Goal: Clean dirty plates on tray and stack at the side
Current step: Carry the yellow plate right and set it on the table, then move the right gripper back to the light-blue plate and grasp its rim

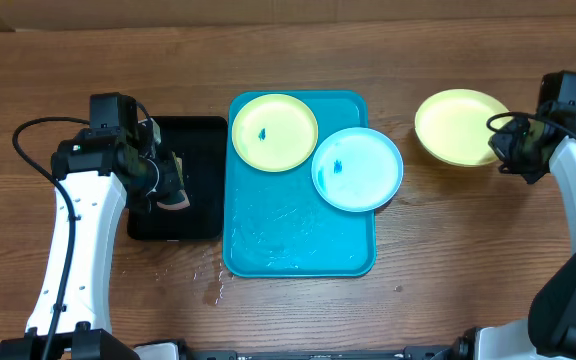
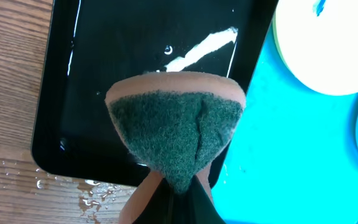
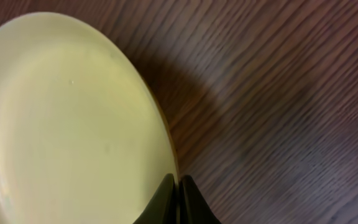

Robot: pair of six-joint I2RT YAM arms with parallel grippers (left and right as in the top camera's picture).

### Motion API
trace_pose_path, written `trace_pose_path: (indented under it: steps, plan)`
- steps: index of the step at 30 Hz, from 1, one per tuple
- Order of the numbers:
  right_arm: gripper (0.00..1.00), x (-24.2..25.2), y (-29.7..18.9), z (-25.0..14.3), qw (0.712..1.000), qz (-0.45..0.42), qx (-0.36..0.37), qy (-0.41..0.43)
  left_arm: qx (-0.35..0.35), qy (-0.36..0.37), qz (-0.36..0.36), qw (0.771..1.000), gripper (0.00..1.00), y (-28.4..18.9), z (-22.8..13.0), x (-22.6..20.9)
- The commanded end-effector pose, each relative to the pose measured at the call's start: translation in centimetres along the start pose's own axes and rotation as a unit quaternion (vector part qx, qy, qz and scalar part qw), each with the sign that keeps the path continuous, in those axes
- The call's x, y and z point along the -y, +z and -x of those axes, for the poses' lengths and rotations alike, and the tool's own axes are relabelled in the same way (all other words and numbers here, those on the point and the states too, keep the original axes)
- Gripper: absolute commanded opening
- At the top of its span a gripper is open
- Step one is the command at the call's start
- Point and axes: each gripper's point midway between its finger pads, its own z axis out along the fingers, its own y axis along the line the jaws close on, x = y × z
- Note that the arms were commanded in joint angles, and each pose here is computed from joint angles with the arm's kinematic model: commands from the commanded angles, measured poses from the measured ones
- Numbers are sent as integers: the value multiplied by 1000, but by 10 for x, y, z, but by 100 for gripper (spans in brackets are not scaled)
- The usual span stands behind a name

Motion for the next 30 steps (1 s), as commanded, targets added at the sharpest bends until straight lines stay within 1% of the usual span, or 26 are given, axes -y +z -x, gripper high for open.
trace_pose_path:
  steps: [1,9,16,17,18,19,21,22,25,27,30]
  plan:
    - [4,8,15,0,1000,-21,1,23,3,17,-8,1000,4,-3,0,5]
    - [4,2,53,-13,999,-30,-33,19,2,17,-8,1000,5,-3,-1,5]
    - [4,-24,67,-21,999,9,-43,3,3,17,-8,1000,5,-3,0,5]
    - [6,-27,67,-21,999,12,-40,0,3,17,-8,1000,5,-3,0,5]
    - [18,-29,67,-21,999,14,-39,-1,3,17,-8,1000,5,-3,0,5]
    - [25,-31,67,-21,999,16,-38,-4,3,17,-7,1000,5,-3,0,5]
    - [36,-34,67,-22,999,18,-37,-7,3,17,-8,1000,5,-3,0,5]
    - [44,-35,67,-23,999,19,-37,-8,3,17,-8,1000,5,-3,0,5]
    - [48,-36,67,-29,998,23,-50,-22,3,16,-8,1000,5,-3,0,5]
    - [52,-44,65,-40,994,50,-78,-53,3,15,-8,1000,5,-3,0,5]
    - [53,-60,58,-59,981,110,-123,-105,5,15,-8,1000,5,-3,1,5]
